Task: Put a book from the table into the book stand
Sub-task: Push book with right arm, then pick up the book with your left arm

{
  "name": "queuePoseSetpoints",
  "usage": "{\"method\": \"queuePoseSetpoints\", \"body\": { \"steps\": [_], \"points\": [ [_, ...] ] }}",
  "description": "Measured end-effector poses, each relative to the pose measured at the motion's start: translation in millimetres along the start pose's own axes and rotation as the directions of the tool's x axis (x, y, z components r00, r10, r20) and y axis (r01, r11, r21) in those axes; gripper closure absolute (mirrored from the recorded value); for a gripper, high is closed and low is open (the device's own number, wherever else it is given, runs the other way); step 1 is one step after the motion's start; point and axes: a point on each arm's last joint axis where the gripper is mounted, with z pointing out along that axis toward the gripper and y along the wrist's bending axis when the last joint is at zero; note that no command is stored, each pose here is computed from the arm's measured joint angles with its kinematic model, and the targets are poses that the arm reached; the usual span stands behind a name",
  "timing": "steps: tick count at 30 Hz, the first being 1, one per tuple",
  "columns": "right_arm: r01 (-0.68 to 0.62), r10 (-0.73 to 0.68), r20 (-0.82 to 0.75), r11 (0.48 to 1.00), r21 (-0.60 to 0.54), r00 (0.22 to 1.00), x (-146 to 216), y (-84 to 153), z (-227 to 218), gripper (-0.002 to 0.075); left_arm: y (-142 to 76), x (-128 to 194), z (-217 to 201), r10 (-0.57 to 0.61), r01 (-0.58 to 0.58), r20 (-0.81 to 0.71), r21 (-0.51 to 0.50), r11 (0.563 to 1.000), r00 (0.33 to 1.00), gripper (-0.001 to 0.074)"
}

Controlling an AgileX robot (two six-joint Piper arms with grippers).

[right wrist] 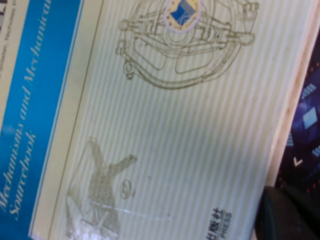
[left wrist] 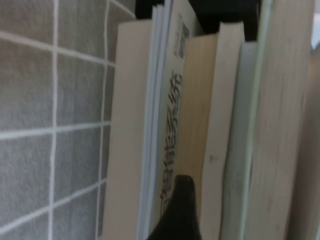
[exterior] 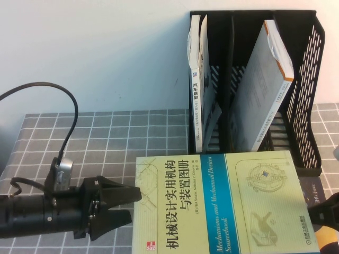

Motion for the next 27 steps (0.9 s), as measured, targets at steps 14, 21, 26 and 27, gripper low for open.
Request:
{"method": "queuePoseSetpoints", "body": {
  "steps": [14, 21, 26, 27],
  "points": [
    [-0.121, 0.118, -0.038, 0.989, -0.082, 0.992, -1.3, -4.0, 20.9, 0.0729, -8.4, 12.3, 24.2, 0.04, -0.038, -0.063, 0.03, 0.999, 0.997, 0.0149],
    [-0.107, 0.105, -0.034, 0.99, -0.088, 0.994, -1.9, -4.2, 22.2, 0.0729, -8.6, 12.8, 24.7, 0.065, -0.063, -0.064, 0.032, 0.998, 0.996, 0.019],
    [-0.097, 0.095, -0.033, 0.991, -0.089, 0.995, -2.0, -4.2, 22.2, 0.0729, -7.8, 12.6, 25.0, 0.072, -0.07, -0.063, 0.028, 0.997, 0.995, 0.0277],
    [-0.097, 0.095, -0.033, 0.991, -0.089, 0.995, -2.0, -4.2, 22.2, 0.0729, -7.4, 12.6, 25.0, 0.073, -0.071, -0.064, 0.026, 0.997, 0.995, 0.0288]
  ]
}}
